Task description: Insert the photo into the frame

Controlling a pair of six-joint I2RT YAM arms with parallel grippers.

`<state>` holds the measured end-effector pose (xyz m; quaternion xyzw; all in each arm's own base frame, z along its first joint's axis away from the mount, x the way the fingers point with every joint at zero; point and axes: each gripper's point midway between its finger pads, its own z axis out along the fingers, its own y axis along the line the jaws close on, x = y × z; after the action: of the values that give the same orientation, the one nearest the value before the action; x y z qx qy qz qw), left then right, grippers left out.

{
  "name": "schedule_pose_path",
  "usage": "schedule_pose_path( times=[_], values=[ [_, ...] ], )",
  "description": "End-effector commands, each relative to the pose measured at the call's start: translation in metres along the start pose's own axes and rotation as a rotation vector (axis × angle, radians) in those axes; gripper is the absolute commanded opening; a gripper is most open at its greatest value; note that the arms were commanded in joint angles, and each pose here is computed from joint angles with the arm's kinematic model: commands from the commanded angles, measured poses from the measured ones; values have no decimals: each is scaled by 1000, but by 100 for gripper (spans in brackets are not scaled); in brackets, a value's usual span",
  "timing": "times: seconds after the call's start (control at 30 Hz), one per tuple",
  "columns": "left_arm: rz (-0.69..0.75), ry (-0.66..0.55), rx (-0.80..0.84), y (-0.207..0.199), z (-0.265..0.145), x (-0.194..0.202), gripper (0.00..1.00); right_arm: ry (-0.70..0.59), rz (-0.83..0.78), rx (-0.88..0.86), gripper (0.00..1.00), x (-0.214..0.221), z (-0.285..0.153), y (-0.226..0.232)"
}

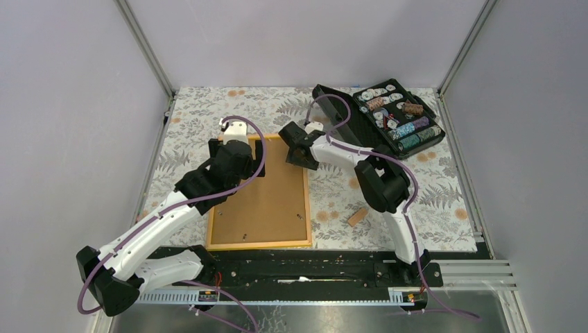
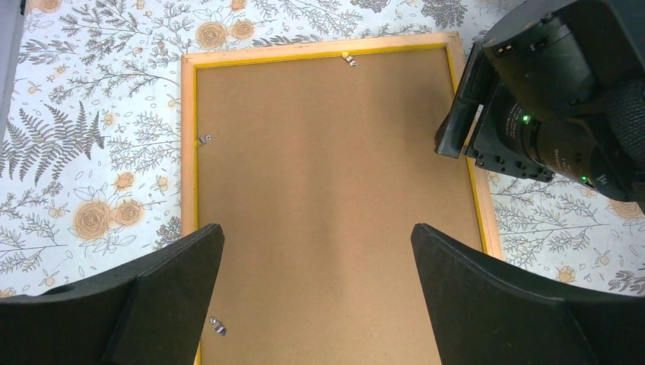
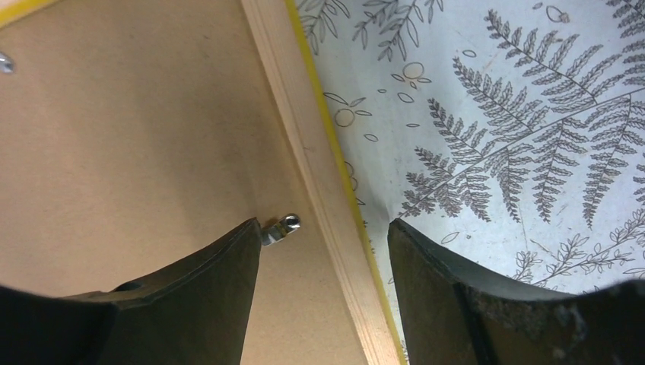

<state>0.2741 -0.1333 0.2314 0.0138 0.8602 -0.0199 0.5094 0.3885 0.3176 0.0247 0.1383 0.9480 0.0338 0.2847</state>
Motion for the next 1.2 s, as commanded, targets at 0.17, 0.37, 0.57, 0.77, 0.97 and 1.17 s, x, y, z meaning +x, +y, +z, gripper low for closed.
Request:
schedule_pose_path(
  times=[0.17,0.37,0.57,0.77,0.97,1.17],
  values=[
    [-8,-43,-20,5,-3,-9,99,23,-25,65,68,7,5,2],
    [-6,-41,-19,5,-2,-8,99,43,-32,71,57,14,6,-1],
    [-5,-41,-20,4,-2,-8,99,64,-66,56,45,18,-2,-5],
    [-4,-38,-20,4,-1,-8,99,67,-141,47,31,18,0,-9],
    [-3,-35,-21,4,0,-7,99,58,-281,36,15,12,-1,-14],
    [-3,-35,-18,4,-1,-7,99,61,-499,-16,0,8,4,-21]
  ],
)
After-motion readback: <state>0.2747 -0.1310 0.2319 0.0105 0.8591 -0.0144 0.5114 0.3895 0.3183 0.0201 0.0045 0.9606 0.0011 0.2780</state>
